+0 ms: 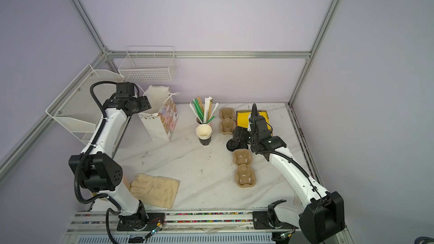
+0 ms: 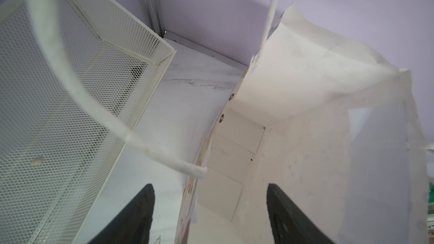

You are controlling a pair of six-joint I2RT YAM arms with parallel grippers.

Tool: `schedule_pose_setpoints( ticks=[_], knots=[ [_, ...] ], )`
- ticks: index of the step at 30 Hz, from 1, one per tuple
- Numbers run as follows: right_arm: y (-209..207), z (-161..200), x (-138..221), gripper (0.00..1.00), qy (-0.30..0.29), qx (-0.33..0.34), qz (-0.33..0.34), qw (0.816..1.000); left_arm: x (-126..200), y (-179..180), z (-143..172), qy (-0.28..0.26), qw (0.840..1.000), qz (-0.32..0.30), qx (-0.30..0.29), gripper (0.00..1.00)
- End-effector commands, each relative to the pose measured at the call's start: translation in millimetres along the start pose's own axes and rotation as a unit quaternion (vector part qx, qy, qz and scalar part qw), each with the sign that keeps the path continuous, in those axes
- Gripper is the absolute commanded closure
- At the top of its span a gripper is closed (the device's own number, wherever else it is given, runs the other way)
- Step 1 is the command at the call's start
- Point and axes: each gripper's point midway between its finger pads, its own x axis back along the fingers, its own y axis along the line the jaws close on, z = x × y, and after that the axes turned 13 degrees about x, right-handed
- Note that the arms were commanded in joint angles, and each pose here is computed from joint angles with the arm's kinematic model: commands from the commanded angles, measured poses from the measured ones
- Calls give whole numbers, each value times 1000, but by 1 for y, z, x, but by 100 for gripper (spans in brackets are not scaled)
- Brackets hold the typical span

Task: Pack a coffee takeout order
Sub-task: Pick up the takeout bag from the top-left of the table.

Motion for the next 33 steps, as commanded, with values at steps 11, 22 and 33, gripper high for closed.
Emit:
schedule_pose_setpoints(
  ticks=[11, 22, 33],
  knots=[
    [7, 3, -7, 7, 4, 6, -10, 1000, 18, -20, -36, -37, 999, 29, 2, 40],
    [11, 6, -10, 8, 8, 6, -15, 1000, 18, -22, -38, -37, 999, 33, 3, 53],
    [13, 8, -11, 8, 11, 7, -15, 1000, 20, -21, -40, -38, 999, 30, 3, 75]
  ],
)
